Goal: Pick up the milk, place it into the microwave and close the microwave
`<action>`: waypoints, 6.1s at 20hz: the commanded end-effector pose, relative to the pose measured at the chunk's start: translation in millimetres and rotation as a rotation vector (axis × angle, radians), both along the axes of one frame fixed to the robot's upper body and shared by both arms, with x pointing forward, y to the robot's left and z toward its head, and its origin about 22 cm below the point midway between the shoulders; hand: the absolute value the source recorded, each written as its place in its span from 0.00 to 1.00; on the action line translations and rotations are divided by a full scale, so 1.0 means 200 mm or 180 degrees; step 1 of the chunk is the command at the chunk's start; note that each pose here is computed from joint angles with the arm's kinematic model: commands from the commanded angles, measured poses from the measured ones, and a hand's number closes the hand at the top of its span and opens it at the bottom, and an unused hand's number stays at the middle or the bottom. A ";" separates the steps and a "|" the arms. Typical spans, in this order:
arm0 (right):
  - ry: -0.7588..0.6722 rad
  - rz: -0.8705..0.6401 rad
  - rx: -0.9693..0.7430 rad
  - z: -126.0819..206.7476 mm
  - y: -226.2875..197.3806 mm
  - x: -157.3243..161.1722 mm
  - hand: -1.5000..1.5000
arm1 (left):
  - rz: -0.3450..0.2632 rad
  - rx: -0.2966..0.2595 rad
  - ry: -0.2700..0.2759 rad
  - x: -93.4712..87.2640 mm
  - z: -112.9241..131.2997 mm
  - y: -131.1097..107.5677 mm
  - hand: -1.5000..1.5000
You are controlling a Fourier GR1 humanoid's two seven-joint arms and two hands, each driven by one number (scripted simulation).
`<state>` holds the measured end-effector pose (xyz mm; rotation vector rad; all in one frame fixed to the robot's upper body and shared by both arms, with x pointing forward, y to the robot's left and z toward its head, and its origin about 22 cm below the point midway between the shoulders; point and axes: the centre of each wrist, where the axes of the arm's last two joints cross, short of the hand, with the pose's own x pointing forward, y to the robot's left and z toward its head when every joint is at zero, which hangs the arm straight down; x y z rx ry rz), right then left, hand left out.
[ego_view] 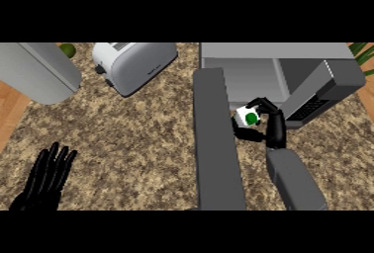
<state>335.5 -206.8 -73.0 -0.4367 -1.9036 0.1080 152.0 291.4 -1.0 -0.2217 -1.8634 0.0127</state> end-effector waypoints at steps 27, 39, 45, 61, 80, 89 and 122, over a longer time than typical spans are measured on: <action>0.0187 -0.1397 -0.1682 0.41 -0.28 0.43 0.00 | -0.0187 0.0497 0.0026 0.13 0.02 -0.04 0.00; 0.0333 -0.0955 -0.1543 0.34 -0.16 0.41 0.00 | -0.0320 0.0462 0.0001 0.15 0.00 -0.09 0.00; 0.0217 -0.0581 -0.1231 0.33 -0.20 0.40 0.00 | -0.0389 0.0392 -0.0034 0.15 -0.03 -0.06 0.00; 0.0318 -0.0388 -0.0347 -0.03 -0.32 0.10 0.00 | -0.0506 0.0367 -0.0083 0.22 -0.01 -0.26 0.00; 0.0250 0.0340 0.0975 -0.36 -0.26 -0.27 0.00 | -0.0678 0.0252 0.0027 0.22 -0.03 -0.37 0.00; 0.0073 0.0544 0.1263 -0.47 -0.35 -0.56 0.00 | -0.1058 0.0724 0.0206 0.18 -0.09 -0.39 1.00; -0.0272 0.1187 0.1154 0.33 -0.64 -1.04 0.00 | -0.2113 0.1808 0.0016 0.39 -0.28 -1.33 1.00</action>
